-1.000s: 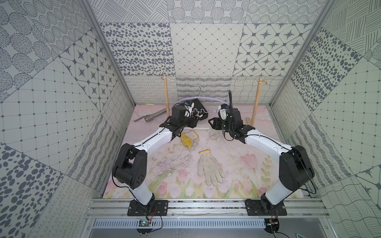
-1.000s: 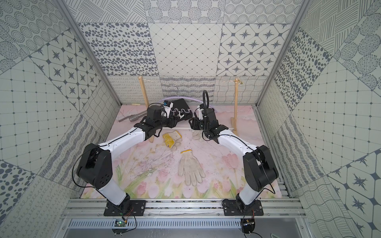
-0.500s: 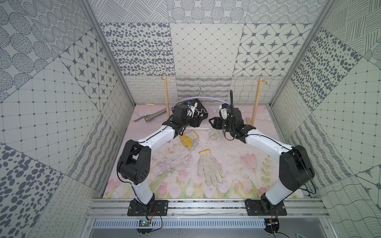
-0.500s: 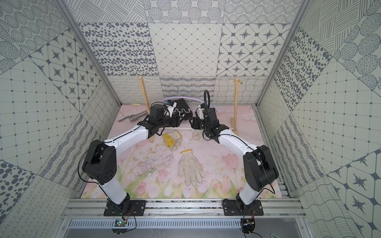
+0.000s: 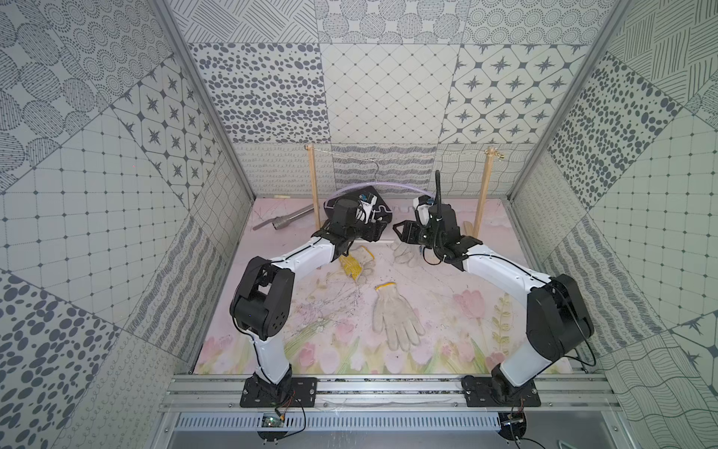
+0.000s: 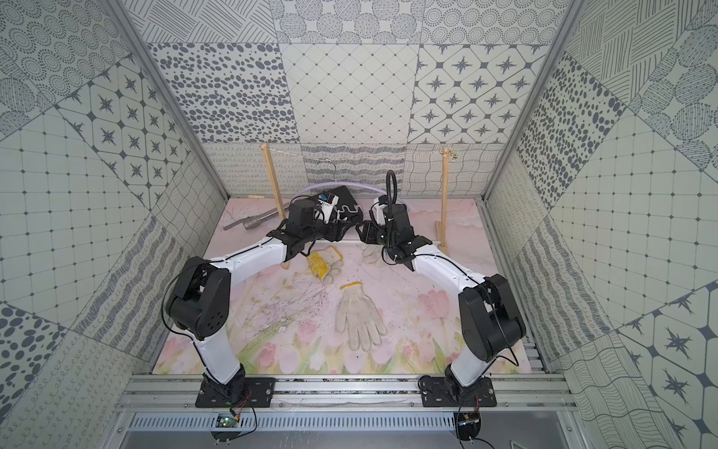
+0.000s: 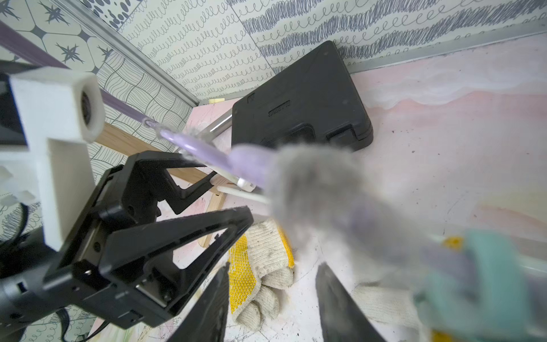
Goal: Clip the gloves onto a hanger to dry
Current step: Open the clamp at the hanger.
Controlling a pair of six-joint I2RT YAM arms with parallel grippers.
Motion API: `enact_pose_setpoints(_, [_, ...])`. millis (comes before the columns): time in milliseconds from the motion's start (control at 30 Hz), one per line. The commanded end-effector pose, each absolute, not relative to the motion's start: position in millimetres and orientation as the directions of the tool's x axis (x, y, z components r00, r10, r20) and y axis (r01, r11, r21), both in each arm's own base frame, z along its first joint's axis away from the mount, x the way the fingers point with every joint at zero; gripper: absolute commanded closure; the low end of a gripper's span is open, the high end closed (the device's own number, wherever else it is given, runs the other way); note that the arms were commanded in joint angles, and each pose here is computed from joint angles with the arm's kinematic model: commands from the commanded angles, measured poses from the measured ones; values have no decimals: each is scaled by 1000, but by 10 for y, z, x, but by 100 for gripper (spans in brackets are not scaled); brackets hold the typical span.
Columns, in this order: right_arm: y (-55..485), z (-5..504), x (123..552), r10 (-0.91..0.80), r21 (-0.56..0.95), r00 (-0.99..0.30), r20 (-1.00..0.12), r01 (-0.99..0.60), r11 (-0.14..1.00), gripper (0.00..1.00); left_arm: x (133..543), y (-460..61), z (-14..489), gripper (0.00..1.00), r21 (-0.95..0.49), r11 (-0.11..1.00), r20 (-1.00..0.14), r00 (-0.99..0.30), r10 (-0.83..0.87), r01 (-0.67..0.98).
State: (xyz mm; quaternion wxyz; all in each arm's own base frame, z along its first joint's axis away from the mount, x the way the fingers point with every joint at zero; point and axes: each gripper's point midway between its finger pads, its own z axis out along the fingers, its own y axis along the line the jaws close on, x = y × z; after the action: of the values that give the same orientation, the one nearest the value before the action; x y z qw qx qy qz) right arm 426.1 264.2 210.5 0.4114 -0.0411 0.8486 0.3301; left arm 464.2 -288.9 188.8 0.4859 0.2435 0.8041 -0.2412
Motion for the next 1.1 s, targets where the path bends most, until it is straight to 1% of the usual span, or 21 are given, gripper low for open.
enact_pose_setpoints(0, [2622, 2407, 4285, 245, 539, -599, -762, -379, 752, 50, 4754, -2954, 2089, 27, -38, 759, -951, -257, 172, 650])
enact_pose_setpoints(233, [2638, 2417, 4284, 252, 551, -602, -758, -382, 742, 50, 4823, -2990, 2028, 28, 43, 794, -954, -211, 213, 607])
enact_pose_setpoints(500, [2643, 2429, 4292, 261, 560, -603, -754, -382, 735, 50, 4920, -2963, 2055, 29, 81, 851, -966, -170, 195, 518])
enact_pose_setpoints(667, [2654, 2431, 4284, 263, 565, -603, -753, -386, 729, 50, 4980, -2909, 2108, 36, 70, 888, -976, -154, 155, 454])
enact_pose_setpoints(733, [2654, 2432, 4283, 265, 566, -603, -753, -387, 728, 50, 4981, -2928, 2128, 38, 60, 889, -980, -144, 140, 454])
enact_pose_setpoints(1067, [2651, 2429, 4282, 281, 581, -604, -746, -382, 719, 51, 5066, -2944, 2167, 39, 17, 910, -987, -141, 82, 413])
